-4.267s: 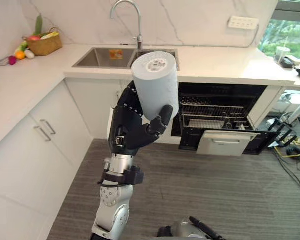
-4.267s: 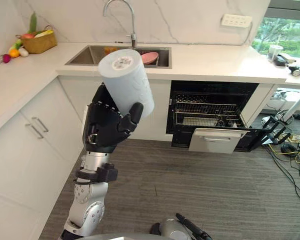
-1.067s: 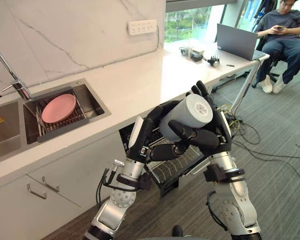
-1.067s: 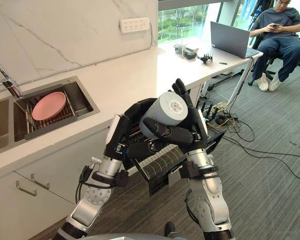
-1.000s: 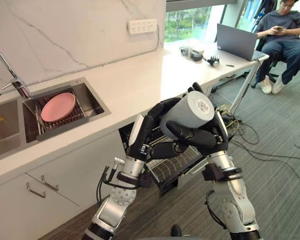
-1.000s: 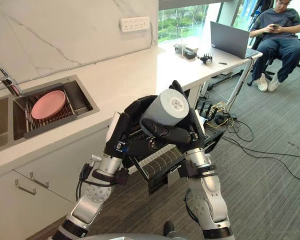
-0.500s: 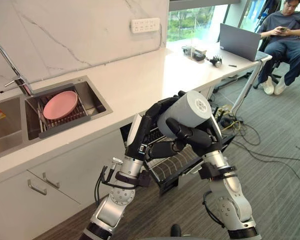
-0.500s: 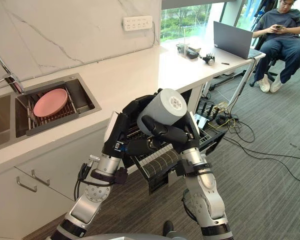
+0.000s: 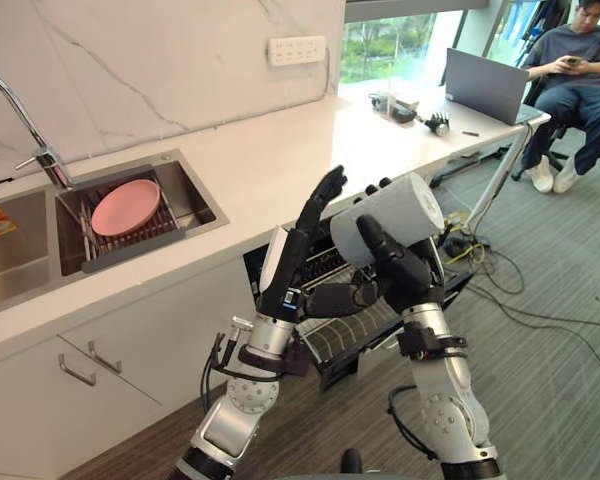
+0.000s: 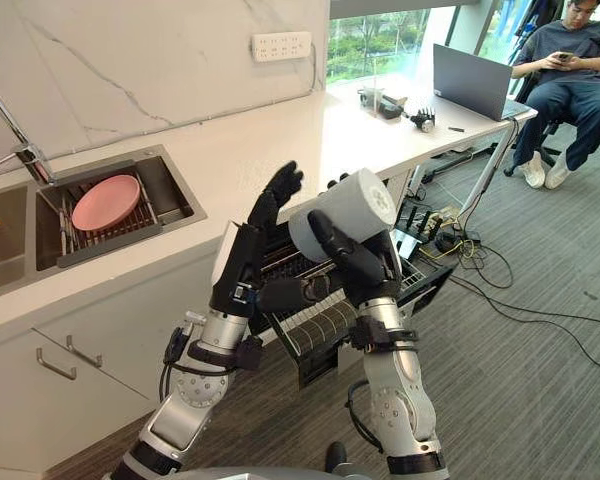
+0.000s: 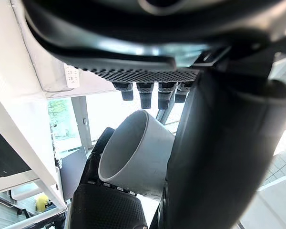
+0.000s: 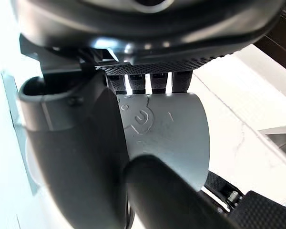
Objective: Walk over to the sink, pick up the cup, carry it to the dishwasher, place the cup inside the dishwasher, then close the dishwasher door
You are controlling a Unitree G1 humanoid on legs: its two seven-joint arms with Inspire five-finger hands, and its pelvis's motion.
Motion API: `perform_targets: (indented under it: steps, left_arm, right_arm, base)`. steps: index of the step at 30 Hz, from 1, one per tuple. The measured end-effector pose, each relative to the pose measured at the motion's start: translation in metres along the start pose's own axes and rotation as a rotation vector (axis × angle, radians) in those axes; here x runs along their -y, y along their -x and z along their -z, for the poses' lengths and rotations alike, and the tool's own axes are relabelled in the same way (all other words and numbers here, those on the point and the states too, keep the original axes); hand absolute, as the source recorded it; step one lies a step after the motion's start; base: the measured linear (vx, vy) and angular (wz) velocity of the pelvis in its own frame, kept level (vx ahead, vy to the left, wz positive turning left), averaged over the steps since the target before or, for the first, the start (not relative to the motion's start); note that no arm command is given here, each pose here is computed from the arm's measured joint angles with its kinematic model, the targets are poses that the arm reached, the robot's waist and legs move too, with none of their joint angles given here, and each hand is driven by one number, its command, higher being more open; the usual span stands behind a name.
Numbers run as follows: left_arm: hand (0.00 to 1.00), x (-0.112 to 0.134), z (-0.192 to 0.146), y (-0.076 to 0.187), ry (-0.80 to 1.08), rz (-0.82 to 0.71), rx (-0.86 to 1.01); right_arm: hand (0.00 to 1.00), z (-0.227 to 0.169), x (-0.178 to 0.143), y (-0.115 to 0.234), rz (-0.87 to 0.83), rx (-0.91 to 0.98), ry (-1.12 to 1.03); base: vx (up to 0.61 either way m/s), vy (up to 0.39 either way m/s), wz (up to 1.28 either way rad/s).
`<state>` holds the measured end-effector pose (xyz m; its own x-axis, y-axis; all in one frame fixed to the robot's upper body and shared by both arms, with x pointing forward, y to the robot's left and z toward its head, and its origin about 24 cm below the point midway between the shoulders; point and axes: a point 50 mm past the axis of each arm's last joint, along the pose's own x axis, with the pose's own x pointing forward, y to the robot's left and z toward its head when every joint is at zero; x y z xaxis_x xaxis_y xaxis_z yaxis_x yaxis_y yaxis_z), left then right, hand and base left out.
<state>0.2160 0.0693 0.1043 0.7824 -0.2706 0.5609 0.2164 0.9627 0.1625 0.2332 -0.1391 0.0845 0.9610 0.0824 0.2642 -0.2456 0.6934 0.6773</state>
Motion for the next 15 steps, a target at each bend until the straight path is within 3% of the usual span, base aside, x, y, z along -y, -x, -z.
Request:
perform_targets:
  steps: [10, 15]
  left_arm:
    - [1.0, -0.006, 0.0, 0.002, 0.042, -0.083, -0.005]
    - [1.0, -0.021, 0.013, 0.014, 0.24, -0.107, -0.123]
  right_arm:
    - [0.0, -0.005, 0.007, 0.005, 0.049, 0.06, -0.072]
    - [0.0, -0.022, 0.025, 0.011, 0.13, 0.13, -0.03]
  base:
    - [0.0, 0.004, 0.01]
    - [-0.01, 0.018, 0.07]
